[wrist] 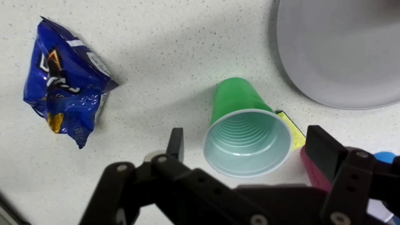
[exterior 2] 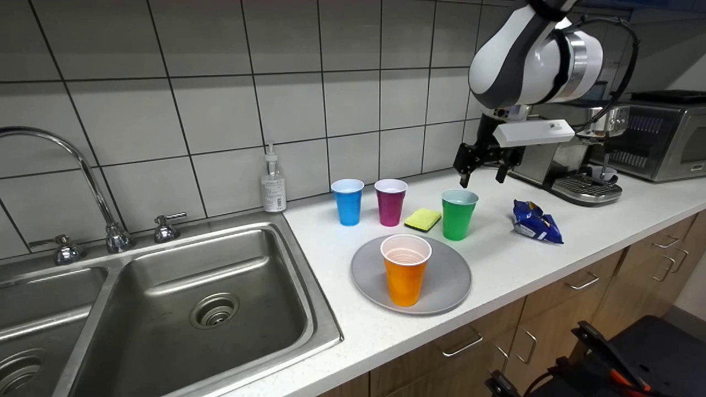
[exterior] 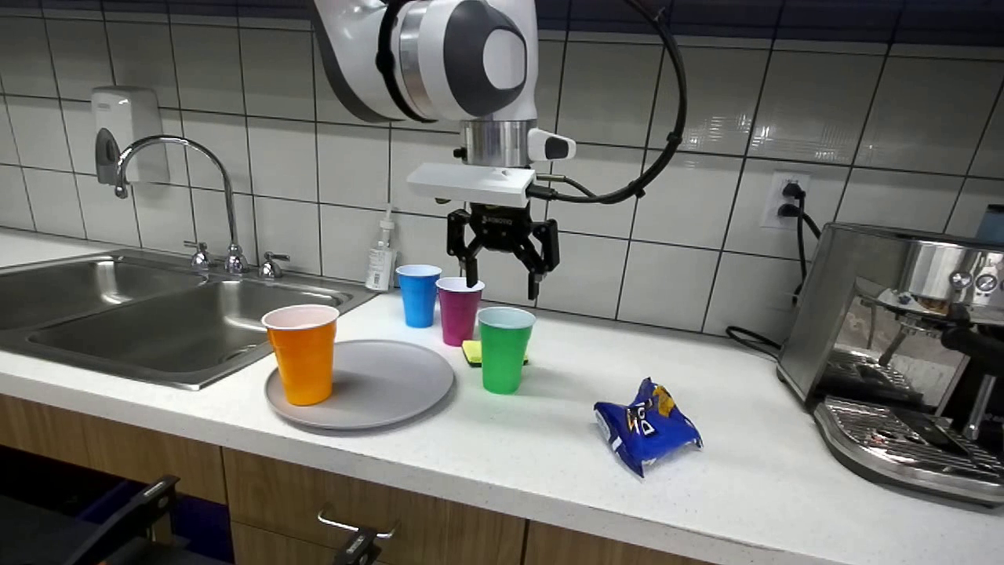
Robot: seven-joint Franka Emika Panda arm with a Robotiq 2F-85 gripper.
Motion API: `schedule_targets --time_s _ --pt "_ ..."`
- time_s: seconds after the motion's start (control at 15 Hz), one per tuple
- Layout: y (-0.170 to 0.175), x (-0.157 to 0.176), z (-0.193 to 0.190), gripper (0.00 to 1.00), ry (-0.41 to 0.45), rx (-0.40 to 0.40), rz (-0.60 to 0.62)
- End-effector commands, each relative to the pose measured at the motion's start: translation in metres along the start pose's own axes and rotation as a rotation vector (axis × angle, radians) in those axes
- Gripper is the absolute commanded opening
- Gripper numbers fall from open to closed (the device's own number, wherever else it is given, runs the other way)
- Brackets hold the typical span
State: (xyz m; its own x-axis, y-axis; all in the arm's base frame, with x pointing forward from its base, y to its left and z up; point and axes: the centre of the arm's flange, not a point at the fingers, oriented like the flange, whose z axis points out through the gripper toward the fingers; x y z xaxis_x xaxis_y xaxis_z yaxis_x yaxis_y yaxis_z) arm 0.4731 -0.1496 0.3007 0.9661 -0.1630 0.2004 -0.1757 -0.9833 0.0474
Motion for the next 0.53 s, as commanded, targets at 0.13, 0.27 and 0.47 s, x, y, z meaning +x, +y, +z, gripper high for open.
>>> schedule_targets --time_s 0.13,0.27,0.47 --pt "0.012 0.03 0.019 1.0 -0.02 -0.039 0.069" --pt "0.014 0.035 0.024 1.0 -0.024 -0.044 0.083" --pt "0.018 0.042 0.034 1.0 -0.033 -0.056 0.102"
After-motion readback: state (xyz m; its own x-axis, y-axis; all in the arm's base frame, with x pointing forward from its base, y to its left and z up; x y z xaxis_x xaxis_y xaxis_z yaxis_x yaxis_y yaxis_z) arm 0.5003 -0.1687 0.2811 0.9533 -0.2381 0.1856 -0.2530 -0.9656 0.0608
